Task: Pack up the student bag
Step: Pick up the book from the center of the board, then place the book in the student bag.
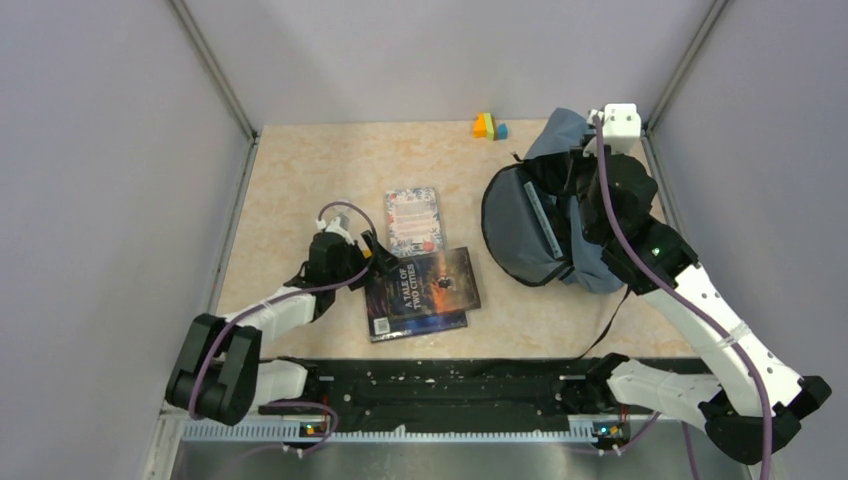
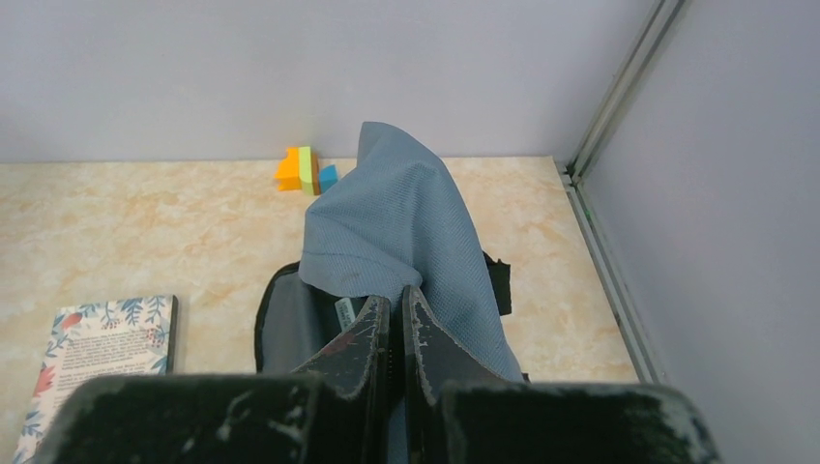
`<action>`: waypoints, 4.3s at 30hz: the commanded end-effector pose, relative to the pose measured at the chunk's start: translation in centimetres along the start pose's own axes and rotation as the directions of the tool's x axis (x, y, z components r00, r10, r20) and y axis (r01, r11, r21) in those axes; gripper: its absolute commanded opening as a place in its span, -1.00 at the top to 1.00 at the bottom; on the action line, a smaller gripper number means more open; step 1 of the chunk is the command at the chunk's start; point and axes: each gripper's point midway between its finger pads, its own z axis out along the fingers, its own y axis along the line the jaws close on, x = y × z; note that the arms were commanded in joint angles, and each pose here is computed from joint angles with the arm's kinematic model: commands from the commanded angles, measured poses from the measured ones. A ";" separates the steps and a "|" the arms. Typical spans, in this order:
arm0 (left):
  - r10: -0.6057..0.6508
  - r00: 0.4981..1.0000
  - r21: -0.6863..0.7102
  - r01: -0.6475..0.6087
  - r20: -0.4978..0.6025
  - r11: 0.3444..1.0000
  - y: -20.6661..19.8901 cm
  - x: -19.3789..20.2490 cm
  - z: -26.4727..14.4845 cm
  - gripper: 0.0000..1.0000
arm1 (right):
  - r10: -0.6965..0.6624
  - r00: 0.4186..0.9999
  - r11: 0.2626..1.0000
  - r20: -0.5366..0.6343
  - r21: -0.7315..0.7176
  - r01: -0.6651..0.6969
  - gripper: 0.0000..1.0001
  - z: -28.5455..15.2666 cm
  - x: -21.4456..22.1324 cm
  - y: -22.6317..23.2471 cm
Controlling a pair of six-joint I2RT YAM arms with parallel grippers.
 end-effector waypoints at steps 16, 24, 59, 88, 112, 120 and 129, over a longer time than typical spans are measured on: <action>-0.005 0.994 0.121 0.018 -0.109 0.992 -0.6 1.0 2.4 -0.01 | 0.063 0.996 0.998 0.064 -0.009 -0.062 1.00 -0.5 -2.8 -0.4; -0.010 0.999 0.149 0.016 -0.043 0.989 -1.7 0.0 0.6 0.94 | 0.053 0.997 0.999 0.057 -0.005 -0.053 1.00 -0.3 -2.6 -0.3; -0.007 0.940 0.653 -0.232 0.341 0.721 -27.0 -11.9 -16.6 1.00 | 0.063 0.996 0.998 0.062 0.016 -0.064 1.00 -0.3 -3.2 -0.6; -0.251 0.966 0.863 0.071 0.066 0.500 -40.8 -13.0 -8.7 1.00 | 0.054 0.998 0.998 0.027 0.029 -0.055 1.00 0.5 -2.2 0.0; -0.418 0.908 0.720 0.289 0.001 0.630 -38.6 -10.0 -0.1 1.00 | 0.055 0.998 0.997 0.025 0.044 -0.056 1.00 0.5 -2.0 -0.3; -0.469 0.882 0.613 0.351 0.035 0.707 -36.8 -8.1 4.3 1.00 | 0.051 0.998 0.997 0.027 0.060 -0.053 1.00 0.3 -2.1 -0.8; -0.378 0.925 0.547 0.299 0.034 0.782 -37.0 -5.6 7.9 0.64 | 0.046 0.999 0.997 0.027 0.063 -0.048 1.00 0.4 -2.1 -0.7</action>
